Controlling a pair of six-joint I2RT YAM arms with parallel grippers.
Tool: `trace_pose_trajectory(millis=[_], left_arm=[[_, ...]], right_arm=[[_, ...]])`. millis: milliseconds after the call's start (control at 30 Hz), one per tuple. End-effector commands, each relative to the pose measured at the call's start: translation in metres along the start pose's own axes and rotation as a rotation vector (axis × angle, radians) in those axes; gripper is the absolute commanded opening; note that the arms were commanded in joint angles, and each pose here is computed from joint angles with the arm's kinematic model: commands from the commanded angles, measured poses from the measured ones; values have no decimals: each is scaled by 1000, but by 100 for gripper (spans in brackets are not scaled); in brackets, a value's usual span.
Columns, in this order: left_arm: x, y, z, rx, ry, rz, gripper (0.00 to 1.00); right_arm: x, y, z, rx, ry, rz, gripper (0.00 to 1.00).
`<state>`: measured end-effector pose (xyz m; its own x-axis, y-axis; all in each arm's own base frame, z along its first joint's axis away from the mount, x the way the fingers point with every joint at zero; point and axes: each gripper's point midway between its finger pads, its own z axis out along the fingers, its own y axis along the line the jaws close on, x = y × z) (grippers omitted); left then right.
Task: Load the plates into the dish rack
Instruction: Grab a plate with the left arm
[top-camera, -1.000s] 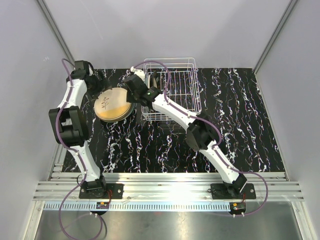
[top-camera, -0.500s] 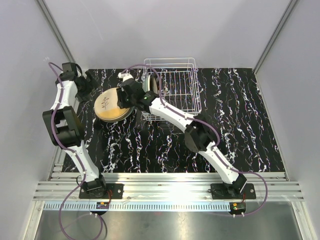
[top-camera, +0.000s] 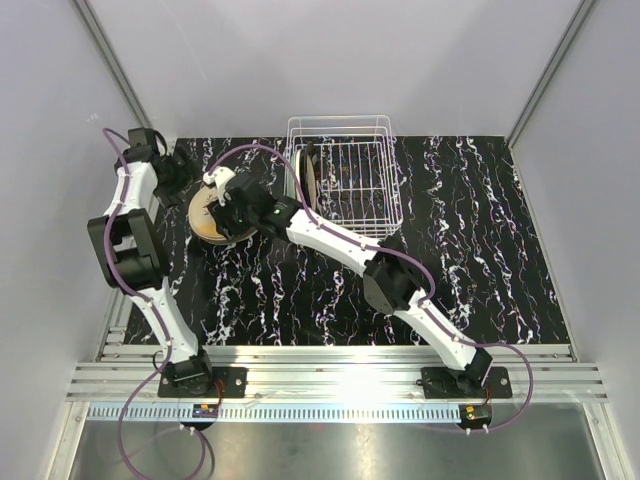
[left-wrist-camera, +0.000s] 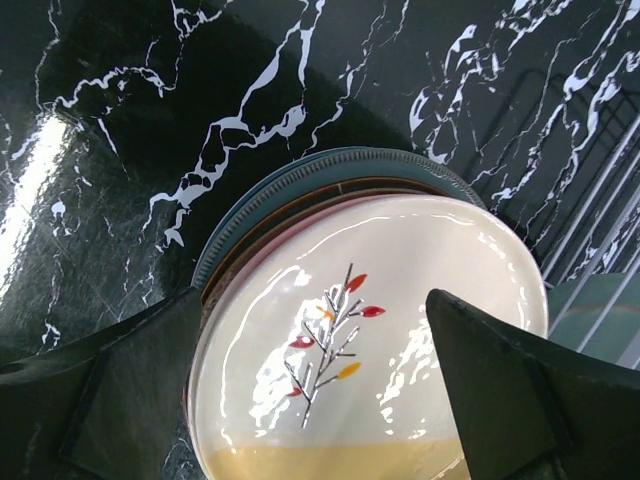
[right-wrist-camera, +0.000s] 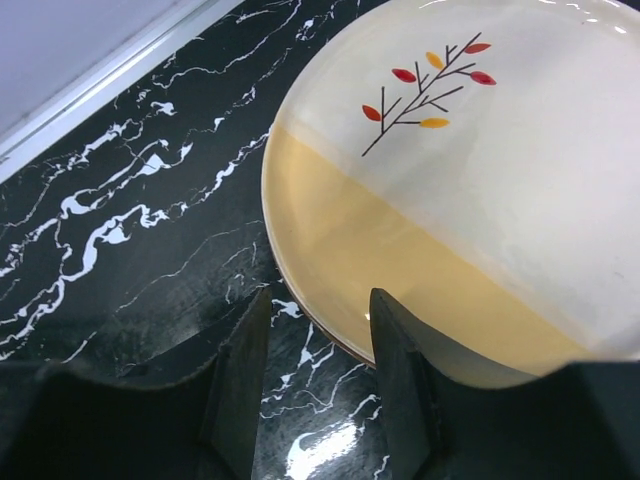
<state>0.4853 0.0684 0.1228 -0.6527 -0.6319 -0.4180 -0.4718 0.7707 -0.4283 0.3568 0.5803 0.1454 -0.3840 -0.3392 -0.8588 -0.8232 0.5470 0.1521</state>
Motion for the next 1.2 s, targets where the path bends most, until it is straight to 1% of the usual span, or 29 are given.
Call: trace_pose_trajectory(millis=[0,67,100,133,200,300,467,833,967,1033,1133,1167], left_arm=[[-3,-6,9,53,7,5,95],[0,-6,14,62,20,3,89],[3,-6,16,70,33,4,88],[3,-7,17,76,34,1,87],[7,-7,22,87,50,-3,79],[10,-7,25,88,58,-4,75],[16,-6,31,77,76,-2,72],[28,-4,41,45,107,25,67],[31,-5,44,39,118,43,59],[32,-3,45,28,117,43,57],[33,-3,47,32,124,42,52],[34,-5,46,40,127,42,49]], right_arm=[[-2,0,-5,-27,7,-63,52],[6,4,-4,-43,26,-70,52],[7,4,-4,-47,29,-69,52],[8,6,-3,-59,33,-103,52],[13,8,-2,-66,42,-125,53],[19,10,1,-76,54,-157,53],[25,8,6,-72,62,-190,53],[31,19,11,-126,62,-264,53],[34,23,11,-156,70,-306,53],[35,25,11,-171,70,-326,53],[32,24,12,-152,60,-351,51],[28,24,12,-144,50,-369,50]])
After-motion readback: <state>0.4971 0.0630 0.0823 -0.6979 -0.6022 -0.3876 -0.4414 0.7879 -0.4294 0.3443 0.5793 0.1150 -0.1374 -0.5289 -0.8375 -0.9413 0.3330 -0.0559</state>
